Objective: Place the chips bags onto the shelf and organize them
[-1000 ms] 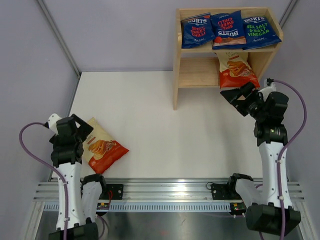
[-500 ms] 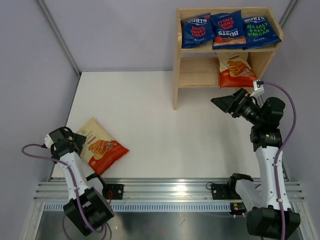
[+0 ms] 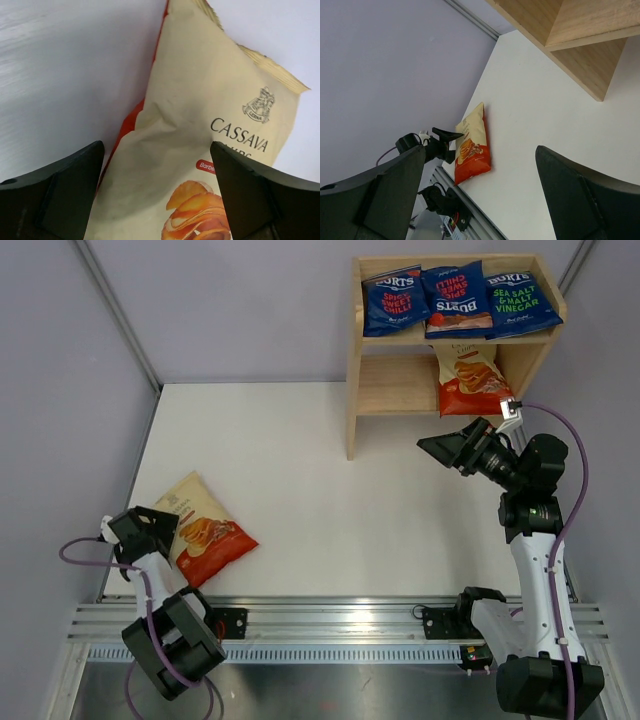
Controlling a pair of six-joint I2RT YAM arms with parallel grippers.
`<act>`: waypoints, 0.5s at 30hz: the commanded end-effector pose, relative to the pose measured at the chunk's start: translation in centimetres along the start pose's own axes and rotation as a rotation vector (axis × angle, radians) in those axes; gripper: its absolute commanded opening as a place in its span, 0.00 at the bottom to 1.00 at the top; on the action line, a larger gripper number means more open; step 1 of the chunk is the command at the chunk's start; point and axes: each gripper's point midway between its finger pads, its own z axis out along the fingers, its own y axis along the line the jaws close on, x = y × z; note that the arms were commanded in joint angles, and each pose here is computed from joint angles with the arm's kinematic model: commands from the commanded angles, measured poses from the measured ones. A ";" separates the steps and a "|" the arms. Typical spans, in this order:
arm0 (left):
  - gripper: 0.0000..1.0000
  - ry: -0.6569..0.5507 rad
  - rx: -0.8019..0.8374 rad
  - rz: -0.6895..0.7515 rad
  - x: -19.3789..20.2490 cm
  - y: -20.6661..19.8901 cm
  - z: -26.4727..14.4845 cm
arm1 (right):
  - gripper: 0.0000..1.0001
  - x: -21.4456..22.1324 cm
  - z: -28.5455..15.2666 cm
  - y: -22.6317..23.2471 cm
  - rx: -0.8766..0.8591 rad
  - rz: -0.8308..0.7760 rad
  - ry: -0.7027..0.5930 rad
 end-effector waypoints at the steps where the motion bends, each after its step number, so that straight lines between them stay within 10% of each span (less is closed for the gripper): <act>1: 0.84 0.011 0.146 -0.051 1.4 -1.5 0.7 | 1.00 -1.5 -0.3 3.2 -0.093 -0.088 -0.035; 8: 0.34 0.093 0.205 -0.106 3.7 -1.6 2.1 | 1.00 -1.2 -0.1 2.8 -0.093 -0.062 -0.028; 15: 0.06 0.130 0.289 -0.193 3.9 -3.4 1.1 | 0.99 1.5 2.0 0.2 -0.094 0.073 -0.034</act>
